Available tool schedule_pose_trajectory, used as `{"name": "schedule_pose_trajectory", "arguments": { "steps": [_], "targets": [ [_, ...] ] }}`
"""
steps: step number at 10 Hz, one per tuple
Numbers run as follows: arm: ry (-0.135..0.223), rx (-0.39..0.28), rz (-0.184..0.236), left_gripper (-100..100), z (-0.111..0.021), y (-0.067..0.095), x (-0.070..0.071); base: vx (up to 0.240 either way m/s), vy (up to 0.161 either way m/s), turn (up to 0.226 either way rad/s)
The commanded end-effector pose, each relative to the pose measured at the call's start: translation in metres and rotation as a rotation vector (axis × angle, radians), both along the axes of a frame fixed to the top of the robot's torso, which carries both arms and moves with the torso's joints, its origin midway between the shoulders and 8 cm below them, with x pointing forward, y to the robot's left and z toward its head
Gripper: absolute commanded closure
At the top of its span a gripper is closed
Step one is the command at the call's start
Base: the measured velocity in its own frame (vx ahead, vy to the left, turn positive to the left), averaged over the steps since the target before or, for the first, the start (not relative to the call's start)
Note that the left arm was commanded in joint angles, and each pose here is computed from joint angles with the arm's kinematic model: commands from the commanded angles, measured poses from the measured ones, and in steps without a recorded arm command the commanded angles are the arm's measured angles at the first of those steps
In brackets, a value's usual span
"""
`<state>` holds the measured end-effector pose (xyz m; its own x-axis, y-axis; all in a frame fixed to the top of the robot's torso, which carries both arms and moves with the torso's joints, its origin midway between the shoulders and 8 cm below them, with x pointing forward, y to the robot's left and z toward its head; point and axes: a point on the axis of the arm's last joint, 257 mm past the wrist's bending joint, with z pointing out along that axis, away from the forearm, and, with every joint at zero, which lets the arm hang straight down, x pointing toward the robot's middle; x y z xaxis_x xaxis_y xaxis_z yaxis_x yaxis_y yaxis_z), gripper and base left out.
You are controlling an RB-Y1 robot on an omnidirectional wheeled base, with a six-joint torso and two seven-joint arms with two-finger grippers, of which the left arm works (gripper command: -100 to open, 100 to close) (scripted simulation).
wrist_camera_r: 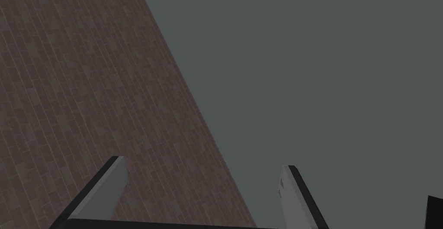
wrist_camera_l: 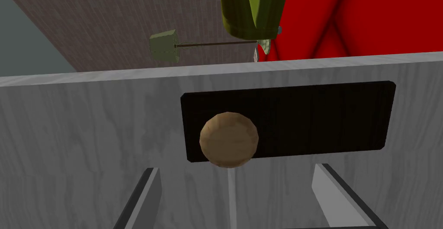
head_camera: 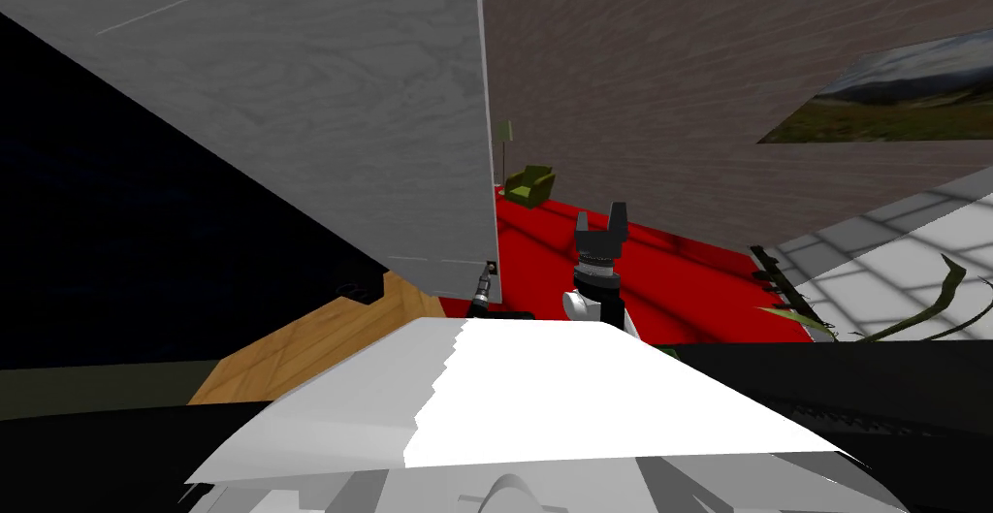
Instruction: Push the door open
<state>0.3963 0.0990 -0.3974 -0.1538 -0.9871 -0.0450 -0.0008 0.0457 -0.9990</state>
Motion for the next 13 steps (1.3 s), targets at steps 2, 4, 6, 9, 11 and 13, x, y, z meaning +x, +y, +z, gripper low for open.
{"name": "schedule_pose_trajectory", "arguments": {
  "steps": [2,4,6,9,11,13],
  "targets": [
    [-0.001,-0.015,0.004,-100,0.003,-0.005,0.003,0.169,-0.030,-0.006],
    [-0.001,-0.015,0.004,100,0.003,-0.005,0.003,-0.027,0.003,-0.007],
    [-0.001,-0.015,0.004,100,0.003,-0.005,0.003,-0.024,0.004,-0.001],
    [0.003,0.003,0.027,100,-0.001,0.013,0.005,0.023,-0.022,0.017],
    [0.002,0.011,0.047,100,-0.002,0.026,0.007,0.149,-0.096,0.059],
    [0.000,0.015,0.079,100,-0.001,0.042,0.011,0.196,-0.096,0.071]
  ]
}}
